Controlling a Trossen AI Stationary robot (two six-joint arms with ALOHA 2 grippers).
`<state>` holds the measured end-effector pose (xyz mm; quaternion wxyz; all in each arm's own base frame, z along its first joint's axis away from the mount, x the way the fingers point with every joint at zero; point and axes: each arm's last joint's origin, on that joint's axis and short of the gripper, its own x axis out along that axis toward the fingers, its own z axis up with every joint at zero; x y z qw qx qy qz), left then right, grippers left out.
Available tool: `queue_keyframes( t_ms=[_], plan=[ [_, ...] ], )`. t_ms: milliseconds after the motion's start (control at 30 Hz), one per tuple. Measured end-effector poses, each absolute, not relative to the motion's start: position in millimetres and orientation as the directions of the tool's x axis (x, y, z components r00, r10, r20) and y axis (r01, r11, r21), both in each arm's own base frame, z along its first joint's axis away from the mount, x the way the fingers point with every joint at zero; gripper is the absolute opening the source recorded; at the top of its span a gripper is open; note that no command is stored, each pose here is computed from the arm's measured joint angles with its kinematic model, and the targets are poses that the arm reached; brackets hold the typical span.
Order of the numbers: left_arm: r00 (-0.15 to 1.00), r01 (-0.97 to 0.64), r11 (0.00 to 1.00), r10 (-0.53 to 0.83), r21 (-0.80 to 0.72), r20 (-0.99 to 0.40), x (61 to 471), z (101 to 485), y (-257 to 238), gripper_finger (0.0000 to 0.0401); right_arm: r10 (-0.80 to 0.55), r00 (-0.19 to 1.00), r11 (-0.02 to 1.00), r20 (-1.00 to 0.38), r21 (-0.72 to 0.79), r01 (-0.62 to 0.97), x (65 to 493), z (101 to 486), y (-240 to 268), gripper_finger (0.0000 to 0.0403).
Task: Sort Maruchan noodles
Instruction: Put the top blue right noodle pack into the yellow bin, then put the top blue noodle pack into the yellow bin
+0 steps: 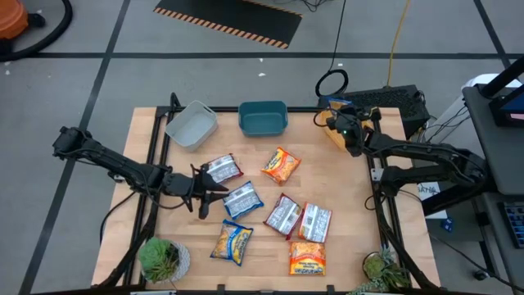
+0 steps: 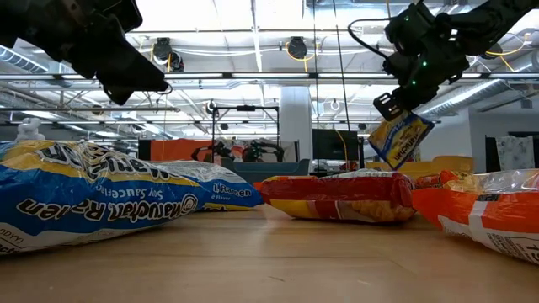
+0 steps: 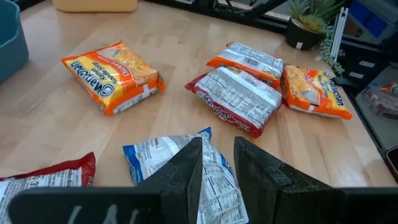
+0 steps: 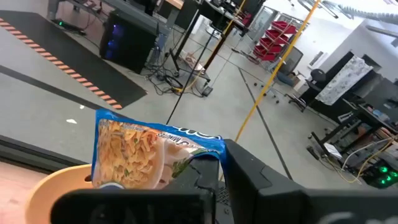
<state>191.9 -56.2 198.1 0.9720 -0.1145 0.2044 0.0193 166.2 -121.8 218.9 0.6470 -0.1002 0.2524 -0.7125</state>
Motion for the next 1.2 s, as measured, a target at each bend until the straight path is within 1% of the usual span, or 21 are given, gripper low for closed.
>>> queue_keyframes(
  t_ms=[133,500,667,900,933,1000,1100,1200],
  plan=[
    [0.916,-0.088,0.971,-0.009,-0.223,-0.402,191.9,198.0,-56.2,0.0097,-0.973,-0.126,-0.018,-0.192,-0.485,0.874,166.6,218.7,-122.0,0.0036],
    [0.914,-0.07,0.967,-0.036,-0.246,-0.403,190.3,198.0,-61.4,0.0097,-0.978,-0.117,-0.015,-0.174,-0.498,0.867,167.6,222.6,-122.6,0.0091],
    [0.914,-0.067,0.968,-0.038,-0.243,-0.403,190.0,197.9,-62.0,0.0097,-0.988,-0.075,0.001,-0.135,-0.487,0.873,173.6,230.3,-119.6,0.01],
    [0.915,-0.078,0.962,-0.036,-0.263,-0.401,190.2,198.1,-61.9,0.0097,-0.997,0.022,0.056,-0.076,-0.485,0.873,185.5,242.0,-106.1,0.01],
    [0.915,-0.079,0.961,-0.036,-0.266,-0.401,190.2,198.1,-61.9,0.0097,-0.997,0.043,0.07,-0.067,-0.475,0.877,187.5,244.0,-103.4,0.01],
    [0.916,-0.082,0.96,-0.034,-0.268,-0.4,190.2,198.2,-61.9,0.0097,-0.992,0.118,0.129,-0.052,-0.443,0.887,191.5,248.1,-97.9,0.01],
    [0.918,-0.096,0.96,-0.017,-0.262,-0.397,190.3,198.4,-61.3,0.0097,-0.965,0.262,0.255,-0.029,-0.363,0.896,196.8,254.3,-89.1,0.01],
    [0.919,-0.115,0.961,0.007,-0.253,-0.393,190.5,198.5,-60.3,0.0097,-0.925,0.379,0.37,-0.027,-0.288,0.883,201.4,261.7,-80.1,0.01]
  ],
)
